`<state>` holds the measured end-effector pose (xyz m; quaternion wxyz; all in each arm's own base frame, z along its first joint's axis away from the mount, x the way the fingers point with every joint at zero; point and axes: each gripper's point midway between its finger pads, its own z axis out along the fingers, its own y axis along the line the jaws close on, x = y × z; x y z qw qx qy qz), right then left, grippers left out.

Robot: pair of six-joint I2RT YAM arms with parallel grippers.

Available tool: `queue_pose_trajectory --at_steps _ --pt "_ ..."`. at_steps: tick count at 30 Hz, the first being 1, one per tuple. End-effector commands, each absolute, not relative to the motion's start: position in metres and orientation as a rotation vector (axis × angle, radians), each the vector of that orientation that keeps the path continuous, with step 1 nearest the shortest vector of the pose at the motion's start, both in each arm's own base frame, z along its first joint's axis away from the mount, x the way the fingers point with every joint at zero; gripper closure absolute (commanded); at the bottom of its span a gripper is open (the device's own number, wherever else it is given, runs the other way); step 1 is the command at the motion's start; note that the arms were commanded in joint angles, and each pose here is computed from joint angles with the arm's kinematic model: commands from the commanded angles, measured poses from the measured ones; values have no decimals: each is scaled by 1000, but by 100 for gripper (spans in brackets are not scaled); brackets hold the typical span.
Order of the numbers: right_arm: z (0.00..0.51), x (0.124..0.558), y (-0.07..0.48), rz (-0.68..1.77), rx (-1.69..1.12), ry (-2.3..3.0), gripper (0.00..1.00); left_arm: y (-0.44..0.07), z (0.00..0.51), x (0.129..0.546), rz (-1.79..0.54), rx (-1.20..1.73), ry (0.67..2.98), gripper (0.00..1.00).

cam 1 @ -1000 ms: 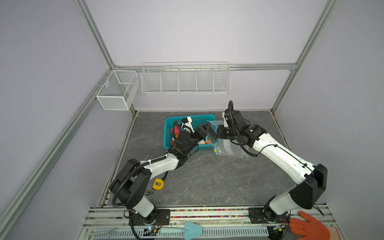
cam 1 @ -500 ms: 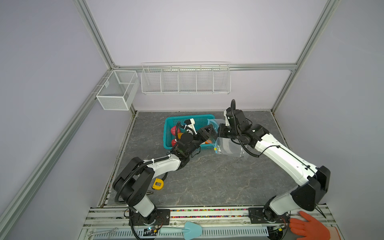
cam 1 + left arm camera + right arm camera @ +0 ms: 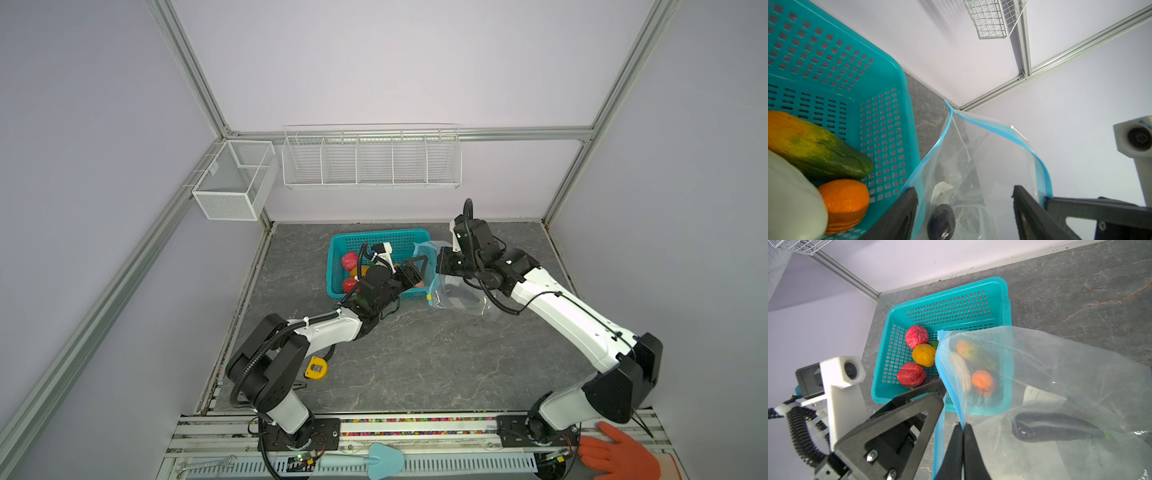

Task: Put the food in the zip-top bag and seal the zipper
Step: 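Open the left gripper to drop the eggplant into the bag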

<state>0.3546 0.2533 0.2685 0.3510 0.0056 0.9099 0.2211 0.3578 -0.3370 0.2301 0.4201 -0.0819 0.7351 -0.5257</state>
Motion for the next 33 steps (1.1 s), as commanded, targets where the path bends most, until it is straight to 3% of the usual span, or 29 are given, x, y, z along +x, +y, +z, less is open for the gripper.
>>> queue_pose_trajectory --at_steps 1,10,20,27,33 --pt "286 355 244 579 44 2302 94 -328 270 355 -1299 -149 1773 27" --pt "285 355 234 558 58 2294 94 -293 263 339 -1048 -48 1898 28" --pt "284 351 231 559 55 2302 94 -341 252 344 -1296 113 1969 30" --pt "284 350 231 564 52 2302 94 -352 237 355 -1376 105 2011 48" --pt "286 351 231 556 50 2301 94 -358 227 358 -1410 94 2024 70"
